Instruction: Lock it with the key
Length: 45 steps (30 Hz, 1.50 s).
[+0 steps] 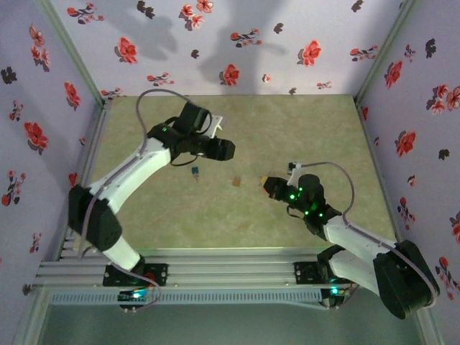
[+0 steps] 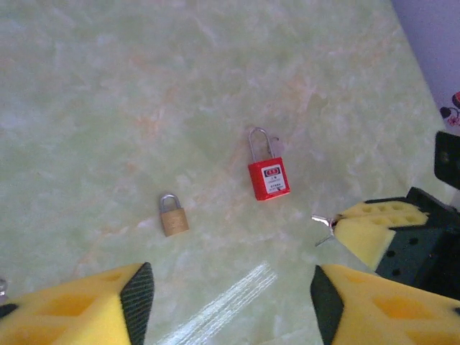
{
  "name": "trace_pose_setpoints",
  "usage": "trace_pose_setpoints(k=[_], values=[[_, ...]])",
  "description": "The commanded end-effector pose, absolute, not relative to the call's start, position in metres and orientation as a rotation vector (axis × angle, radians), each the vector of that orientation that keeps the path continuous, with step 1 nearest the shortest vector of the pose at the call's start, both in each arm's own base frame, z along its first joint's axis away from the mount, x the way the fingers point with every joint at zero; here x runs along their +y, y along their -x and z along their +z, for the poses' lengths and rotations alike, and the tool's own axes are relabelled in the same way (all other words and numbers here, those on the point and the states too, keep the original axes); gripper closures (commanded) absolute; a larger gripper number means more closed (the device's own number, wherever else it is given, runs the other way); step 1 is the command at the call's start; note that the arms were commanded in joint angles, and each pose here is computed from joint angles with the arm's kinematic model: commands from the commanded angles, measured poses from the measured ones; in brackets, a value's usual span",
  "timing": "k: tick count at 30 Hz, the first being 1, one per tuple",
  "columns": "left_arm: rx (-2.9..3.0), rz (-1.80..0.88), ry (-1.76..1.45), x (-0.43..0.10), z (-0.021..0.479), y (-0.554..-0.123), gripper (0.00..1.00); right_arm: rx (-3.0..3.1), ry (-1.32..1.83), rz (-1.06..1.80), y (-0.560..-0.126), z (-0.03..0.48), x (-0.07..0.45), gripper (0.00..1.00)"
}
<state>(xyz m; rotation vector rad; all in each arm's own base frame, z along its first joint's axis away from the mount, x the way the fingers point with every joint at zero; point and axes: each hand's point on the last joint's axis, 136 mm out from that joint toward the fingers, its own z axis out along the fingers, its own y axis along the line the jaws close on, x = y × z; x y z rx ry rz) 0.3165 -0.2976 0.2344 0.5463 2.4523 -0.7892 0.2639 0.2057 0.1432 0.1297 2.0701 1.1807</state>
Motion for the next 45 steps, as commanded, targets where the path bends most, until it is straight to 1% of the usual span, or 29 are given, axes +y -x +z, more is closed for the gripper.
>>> trace_pose_setpoints(k=[1,2,5,6,8,10,17,20,29,34,45], values=[[2.274,-0.775,-0.483,-0.282,0.258,-0.328,0.31,2.017,-0.054,1.131,-0.269,0.163,0.212,1.0],[2.253,-0.76,-0.465,-0.275,0.258,-0.328,0.27,2.022,-0.05,1.11,-0.268,0.161,0.212,1.0],[2.212,-0.708,-0.425,-0.257,0.259,-0.327,0.25,2.041,-0.032,1.058,-0.267,0.16,0.214,1.0],[2.2,-0.684,-0.41,-0.252,0.261,-0.327,0.21,2.049,-0.025,1.044,-0.267,0.16,0.216,1.0],[2.161,-0.643,-0.389,-0.242,0.266,-0.327,0.17,2.056,-0.009,1.03,-0.266,0.161,0.22,1.0],[2.111,-0.61,-0.356,-0.232,0.272,-0.327,0.01,2.064,-0.007,1.018,-0.267,0.162,0.223,1.0],[1.966,-0.421,-0.177,-0.185,0.276,-0.331,0.0,2.122,-0.016,0.94,-0.273,0.158,0.224,1.0],[1.946,-0.344,-0.19,-0.176,0.277,-0.332,0.0,2.149,-0.019,0.902,-0.274,0.156,0.223,1.0],[1.868,-0.13,-0.075,-0.137,0.283,-0.338,0.0,2.24,0.005,0.824,-0.28,0.143,0.234,1.0],[1.81,-0.082,-0.046,-0.125,0.292,-0.336,0.0,2.285,0.003,0.78,-0.283,0.126,0.238,1.0],[1.798,-0.093,-0.032,-0.123,0.294,-0.334,0.0,2.347,-0.013,0.738,-0.3,0.101,0.252,1.0]])
